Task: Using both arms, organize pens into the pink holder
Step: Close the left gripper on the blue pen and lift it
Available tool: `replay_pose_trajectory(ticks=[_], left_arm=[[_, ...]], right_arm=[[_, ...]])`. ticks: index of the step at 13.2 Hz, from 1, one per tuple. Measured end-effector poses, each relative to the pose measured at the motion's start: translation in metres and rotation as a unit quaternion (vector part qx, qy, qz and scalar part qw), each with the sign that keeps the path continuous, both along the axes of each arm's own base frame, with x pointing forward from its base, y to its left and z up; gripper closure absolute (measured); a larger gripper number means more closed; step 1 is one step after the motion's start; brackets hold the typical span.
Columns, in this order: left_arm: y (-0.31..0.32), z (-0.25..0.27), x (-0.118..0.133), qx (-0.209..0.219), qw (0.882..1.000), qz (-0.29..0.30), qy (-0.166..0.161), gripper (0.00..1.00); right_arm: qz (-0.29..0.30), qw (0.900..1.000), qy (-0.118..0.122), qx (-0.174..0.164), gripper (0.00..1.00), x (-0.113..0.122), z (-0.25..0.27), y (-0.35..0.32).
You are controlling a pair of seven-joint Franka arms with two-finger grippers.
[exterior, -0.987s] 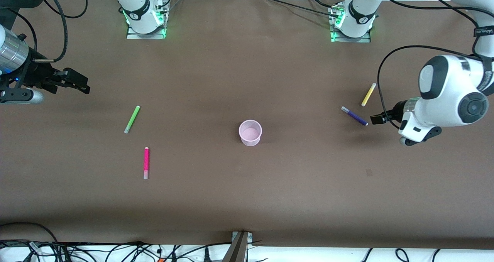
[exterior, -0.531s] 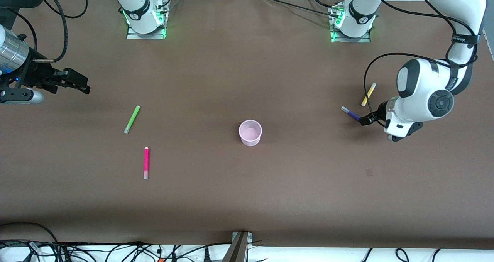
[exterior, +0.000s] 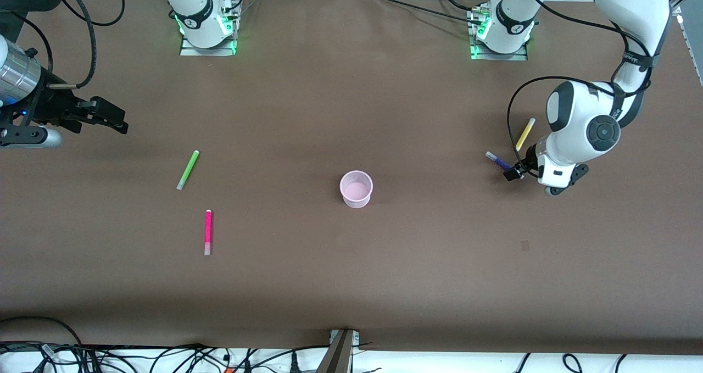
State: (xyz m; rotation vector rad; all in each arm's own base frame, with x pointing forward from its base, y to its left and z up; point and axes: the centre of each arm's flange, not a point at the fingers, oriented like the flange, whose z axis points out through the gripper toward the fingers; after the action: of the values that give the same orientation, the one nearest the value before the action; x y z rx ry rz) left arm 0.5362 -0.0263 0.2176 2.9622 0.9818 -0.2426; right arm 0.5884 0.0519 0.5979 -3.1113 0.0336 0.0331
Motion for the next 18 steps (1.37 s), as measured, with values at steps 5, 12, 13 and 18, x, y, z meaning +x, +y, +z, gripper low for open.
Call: replay_pose_trajectory(ticks=[5,12,13,18], left_arm=[[-0.004,-0.02,-0.003,-0.001,1.0,-0.001,0.003,0.25],[-0.014,-0.035,-0.008,0.004,1.0,-0.02,0.017,0.3],[-0.014,-0.037,-0.009,0.005,1.0,-0.022,0.018,0.3],[-0.014,-0.043,-0.01,0.01,0.999,-0.03,0.022,0.31]], right_arm=[[0.0,1.0,-0.002,0.0,0.0,0.0,0.0,0.0],[0.0,1.0,-0.002,0.0,0.0,0.001,0.0,0.0],[0.0,1.0,-0.002,0.0,0.0,0.001,0.0,0.0],[0.0,1.0,-0.002,0.0,0.0,0.001,0.0,0.0]])
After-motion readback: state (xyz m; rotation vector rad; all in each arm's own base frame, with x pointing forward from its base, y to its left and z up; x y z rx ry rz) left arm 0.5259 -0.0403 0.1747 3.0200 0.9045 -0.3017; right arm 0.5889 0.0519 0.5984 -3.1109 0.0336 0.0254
